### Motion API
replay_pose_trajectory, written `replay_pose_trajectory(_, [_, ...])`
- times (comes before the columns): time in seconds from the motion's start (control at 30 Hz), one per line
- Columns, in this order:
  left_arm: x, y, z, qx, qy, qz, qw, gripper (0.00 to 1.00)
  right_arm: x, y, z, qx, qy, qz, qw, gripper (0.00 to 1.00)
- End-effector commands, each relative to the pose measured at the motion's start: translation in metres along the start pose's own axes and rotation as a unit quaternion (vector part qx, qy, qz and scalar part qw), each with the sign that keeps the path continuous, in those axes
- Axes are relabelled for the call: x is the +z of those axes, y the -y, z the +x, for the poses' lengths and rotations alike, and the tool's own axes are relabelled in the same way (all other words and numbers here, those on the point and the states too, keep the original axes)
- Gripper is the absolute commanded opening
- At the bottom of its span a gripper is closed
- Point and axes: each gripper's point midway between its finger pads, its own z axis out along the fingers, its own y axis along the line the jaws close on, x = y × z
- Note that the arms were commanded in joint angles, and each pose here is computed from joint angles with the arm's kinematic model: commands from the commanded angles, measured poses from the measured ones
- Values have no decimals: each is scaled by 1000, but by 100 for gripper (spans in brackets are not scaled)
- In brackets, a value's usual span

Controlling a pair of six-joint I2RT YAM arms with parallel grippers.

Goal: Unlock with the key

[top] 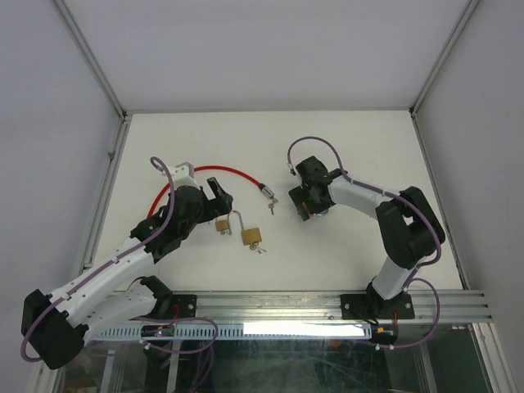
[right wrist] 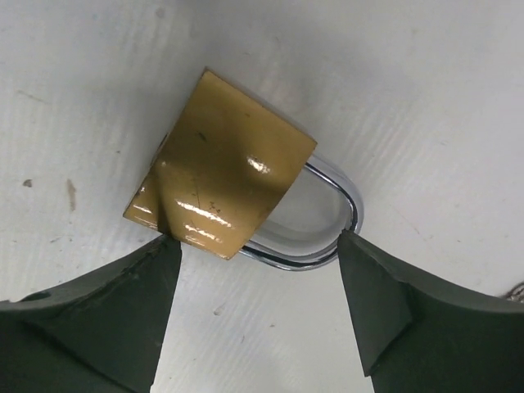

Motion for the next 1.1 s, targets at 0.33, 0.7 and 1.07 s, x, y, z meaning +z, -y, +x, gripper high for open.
replay_pose_trajectory(0.33, [-10, 7, -11, -37, 23, 27, 999, 98, -20, 67, -5, 146, 38, 93, 984, 81])
replay_pose_trajectory(0.7, [-11, 7, -4, -44, 9, 34, 998, 98, -8, 68, -22, 200, 60, 57, 976, 81])
replay_pose_trajectory(1.07, [-15, 2, -5, -41, 11, 29, 999, 98, -44, 83, -46, 288, 92, 87, 949, 81])
